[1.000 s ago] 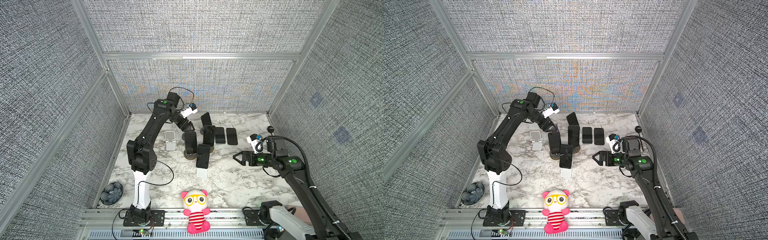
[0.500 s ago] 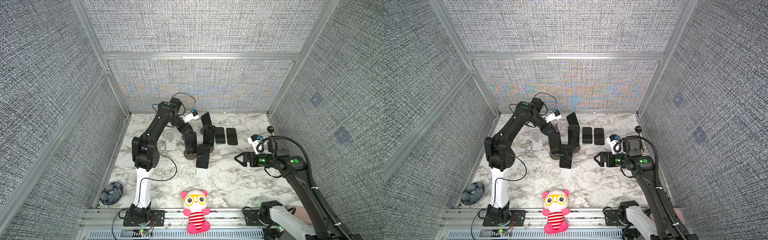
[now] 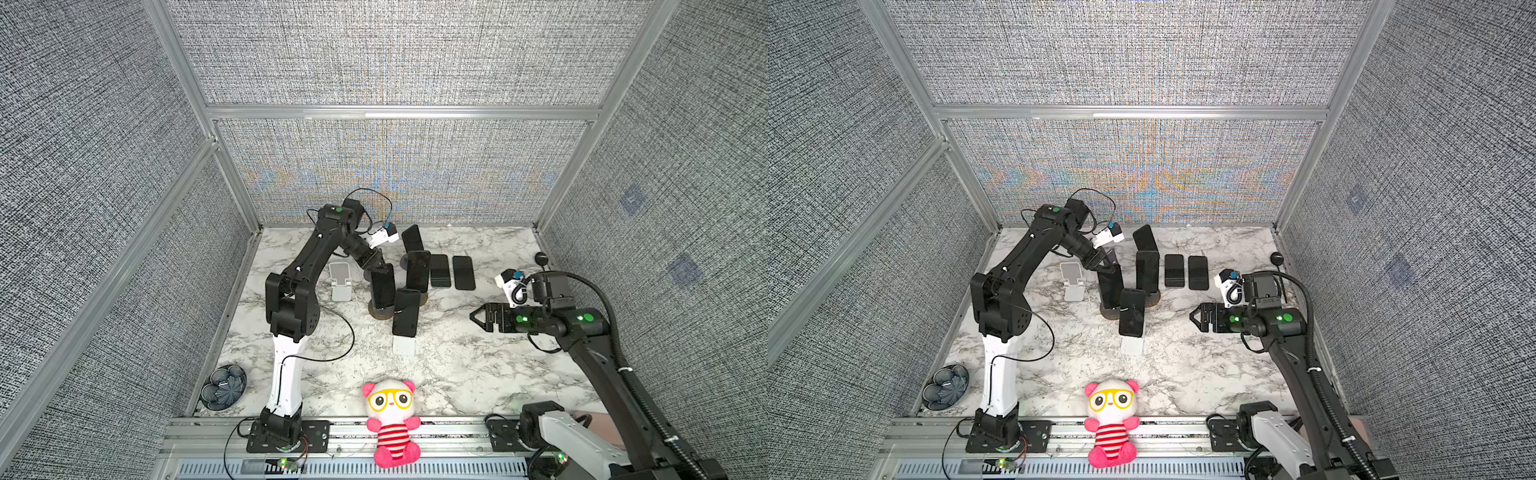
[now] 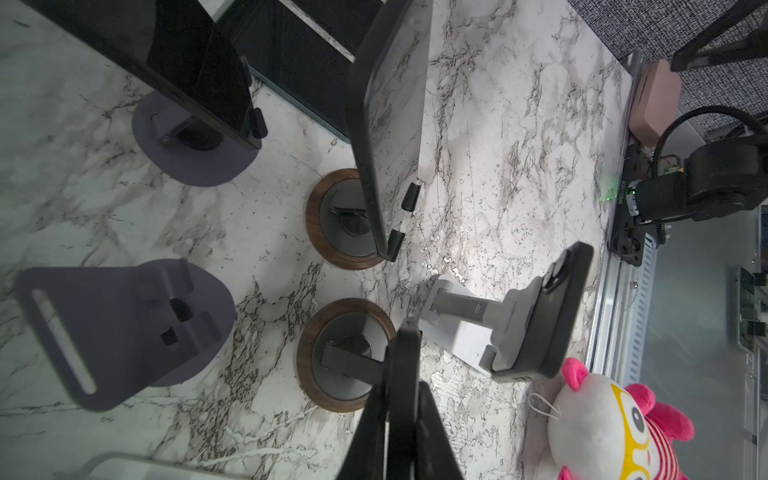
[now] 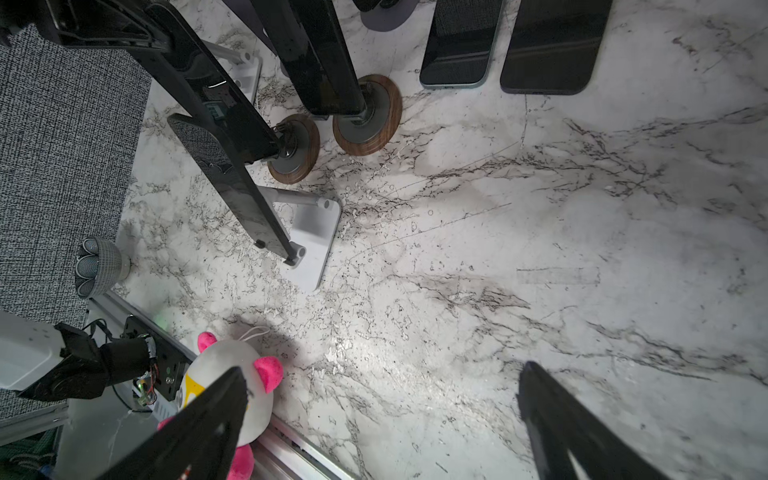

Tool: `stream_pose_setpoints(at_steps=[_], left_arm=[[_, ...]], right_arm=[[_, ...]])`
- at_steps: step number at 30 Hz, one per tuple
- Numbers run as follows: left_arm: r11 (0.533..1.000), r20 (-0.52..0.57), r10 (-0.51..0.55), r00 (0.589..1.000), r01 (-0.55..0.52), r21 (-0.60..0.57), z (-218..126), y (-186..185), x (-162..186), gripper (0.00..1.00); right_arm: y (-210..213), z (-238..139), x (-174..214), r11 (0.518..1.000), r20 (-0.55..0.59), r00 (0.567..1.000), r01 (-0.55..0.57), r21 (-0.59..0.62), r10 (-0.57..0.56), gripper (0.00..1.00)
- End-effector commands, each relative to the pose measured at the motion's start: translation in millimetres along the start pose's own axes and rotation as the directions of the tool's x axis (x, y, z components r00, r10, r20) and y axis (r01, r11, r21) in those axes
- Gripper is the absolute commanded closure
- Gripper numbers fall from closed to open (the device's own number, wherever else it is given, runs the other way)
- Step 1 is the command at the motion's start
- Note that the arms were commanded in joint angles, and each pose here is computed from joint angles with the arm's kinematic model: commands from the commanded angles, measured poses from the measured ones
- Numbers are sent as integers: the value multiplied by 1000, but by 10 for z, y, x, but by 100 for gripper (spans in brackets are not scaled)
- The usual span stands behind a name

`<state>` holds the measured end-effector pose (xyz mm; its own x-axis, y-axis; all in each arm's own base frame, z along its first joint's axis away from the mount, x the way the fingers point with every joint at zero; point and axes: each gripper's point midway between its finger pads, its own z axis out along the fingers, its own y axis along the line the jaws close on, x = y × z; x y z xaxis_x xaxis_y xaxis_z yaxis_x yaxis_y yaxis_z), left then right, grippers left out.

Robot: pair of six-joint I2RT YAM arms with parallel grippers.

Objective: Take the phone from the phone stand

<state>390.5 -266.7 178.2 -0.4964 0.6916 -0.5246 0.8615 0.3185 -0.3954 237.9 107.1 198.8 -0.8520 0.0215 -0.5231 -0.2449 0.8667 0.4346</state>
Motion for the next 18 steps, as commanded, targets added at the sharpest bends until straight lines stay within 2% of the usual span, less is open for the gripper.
stream_pose_setpoints(at_steps=[1, 7, 12, 18], left_arm=[[1000, -36, 8, 999, -8, -4, -16, -16, 87, 93], [1000, -42, 17, 999, -17, 2, -26, -42, 100, 100], [1000, -44, 20, 999, -20, -7, -63, -54, 94, 100], [998, 8, 55, 998, -55, -16, -230, -164, -50, 100]], right_arm=[[13, -38, -16, 1000, 10, 1000, -6, 3, 6, 4], [24, -79, -39, 1000, 39, 999, 21, 8, -21, 4], [7, -49, -34, 1000, 33, 999, 21, 10, -21, 4], [61, -25, -50, 999, 39, 999, 38, -9, -38, 5]])
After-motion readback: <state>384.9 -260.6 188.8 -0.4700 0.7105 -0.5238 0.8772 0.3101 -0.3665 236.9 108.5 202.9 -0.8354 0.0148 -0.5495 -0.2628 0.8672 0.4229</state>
